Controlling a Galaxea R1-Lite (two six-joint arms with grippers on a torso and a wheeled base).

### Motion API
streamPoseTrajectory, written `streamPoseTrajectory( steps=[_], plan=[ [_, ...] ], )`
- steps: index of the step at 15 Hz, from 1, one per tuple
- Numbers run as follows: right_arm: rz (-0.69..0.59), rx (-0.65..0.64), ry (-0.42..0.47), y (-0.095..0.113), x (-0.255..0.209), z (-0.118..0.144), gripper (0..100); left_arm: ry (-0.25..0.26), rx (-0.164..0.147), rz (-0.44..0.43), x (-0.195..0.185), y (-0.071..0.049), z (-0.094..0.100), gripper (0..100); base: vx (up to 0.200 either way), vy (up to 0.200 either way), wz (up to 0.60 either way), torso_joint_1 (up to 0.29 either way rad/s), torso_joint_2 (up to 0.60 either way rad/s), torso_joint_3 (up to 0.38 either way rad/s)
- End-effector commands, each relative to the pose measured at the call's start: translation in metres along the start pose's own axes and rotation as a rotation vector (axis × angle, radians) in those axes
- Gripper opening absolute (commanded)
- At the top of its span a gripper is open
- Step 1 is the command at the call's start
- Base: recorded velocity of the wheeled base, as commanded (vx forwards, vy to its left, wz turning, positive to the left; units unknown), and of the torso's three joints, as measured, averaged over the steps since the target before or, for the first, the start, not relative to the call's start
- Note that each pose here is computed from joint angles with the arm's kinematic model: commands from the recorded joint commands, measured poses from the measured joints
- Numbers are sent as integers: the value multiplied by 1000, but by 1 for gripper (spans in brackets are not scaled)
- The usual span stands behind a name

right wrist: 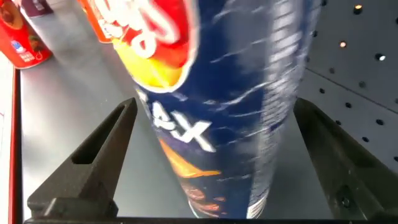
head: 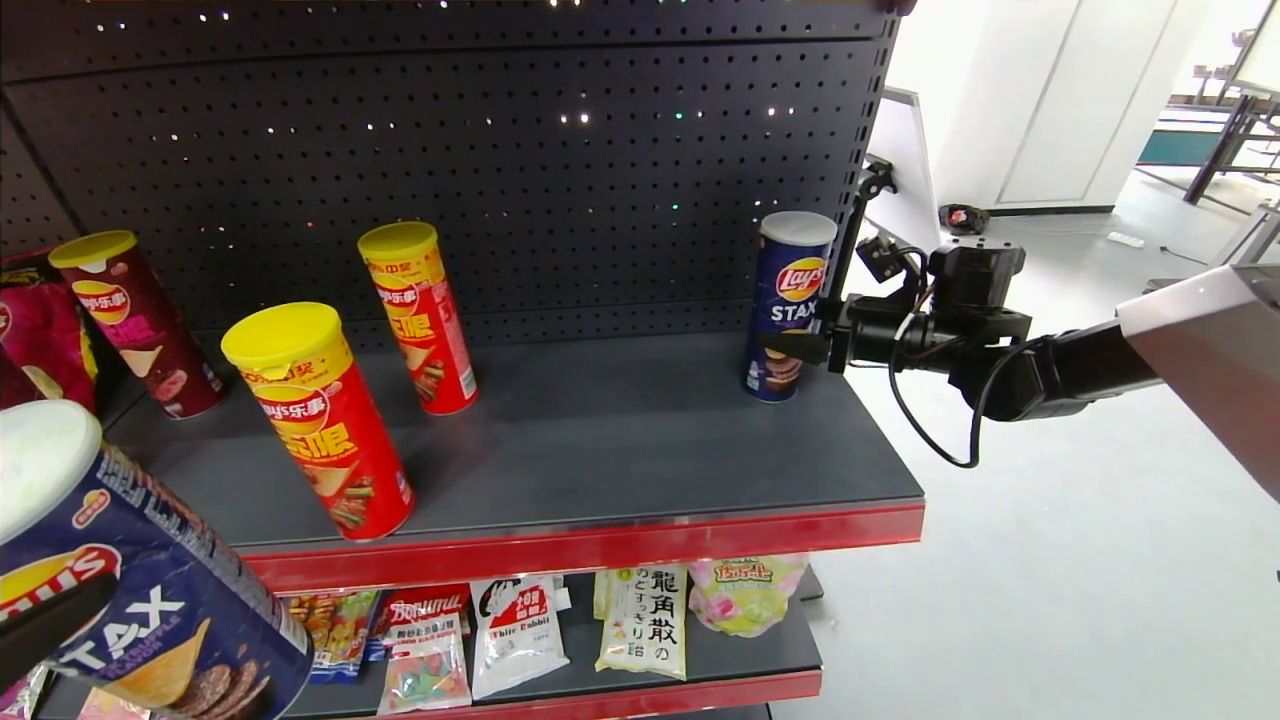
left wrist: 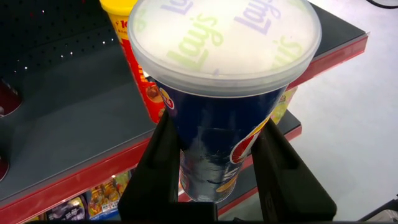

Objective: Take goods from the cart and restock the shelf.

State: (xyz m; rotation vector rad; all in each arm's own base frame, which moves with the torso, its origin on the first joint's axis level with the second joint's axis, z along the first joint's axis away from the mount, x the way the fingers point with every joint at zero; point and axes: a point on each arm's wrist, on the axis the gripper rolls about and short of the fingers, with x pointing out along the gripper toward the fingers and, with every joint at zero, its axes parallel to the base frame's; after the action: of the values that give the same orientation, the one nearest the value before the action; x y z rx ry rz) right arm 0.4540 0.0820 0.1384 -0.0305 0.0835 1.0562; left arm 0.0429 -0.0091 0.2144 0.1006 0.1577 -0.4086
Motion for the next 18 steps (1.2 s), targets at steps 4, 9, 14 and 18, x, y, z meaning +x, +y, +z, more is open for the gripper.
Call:
streamPoseTrajectory(
  steps=[4,9,14,18],
  plan=[
    [10,-3,4,2,10,-5,0,-1,0,2,0,0,0,0,0,0,0,0,0,0],
    [-30,-8,4,3,9,-2,0,3,-1,2,0,0,0,0,0,0,0,0,0,0],
    [-126,-11,17,38,-9,24,0,12,-5,2,2,1,0,0,0,0,0,0,0,0],
    [-205,-34,-1,73,-27,37,0,22,14,0,5,2,1,0,0,0,0,0,0,0]
  ],
)
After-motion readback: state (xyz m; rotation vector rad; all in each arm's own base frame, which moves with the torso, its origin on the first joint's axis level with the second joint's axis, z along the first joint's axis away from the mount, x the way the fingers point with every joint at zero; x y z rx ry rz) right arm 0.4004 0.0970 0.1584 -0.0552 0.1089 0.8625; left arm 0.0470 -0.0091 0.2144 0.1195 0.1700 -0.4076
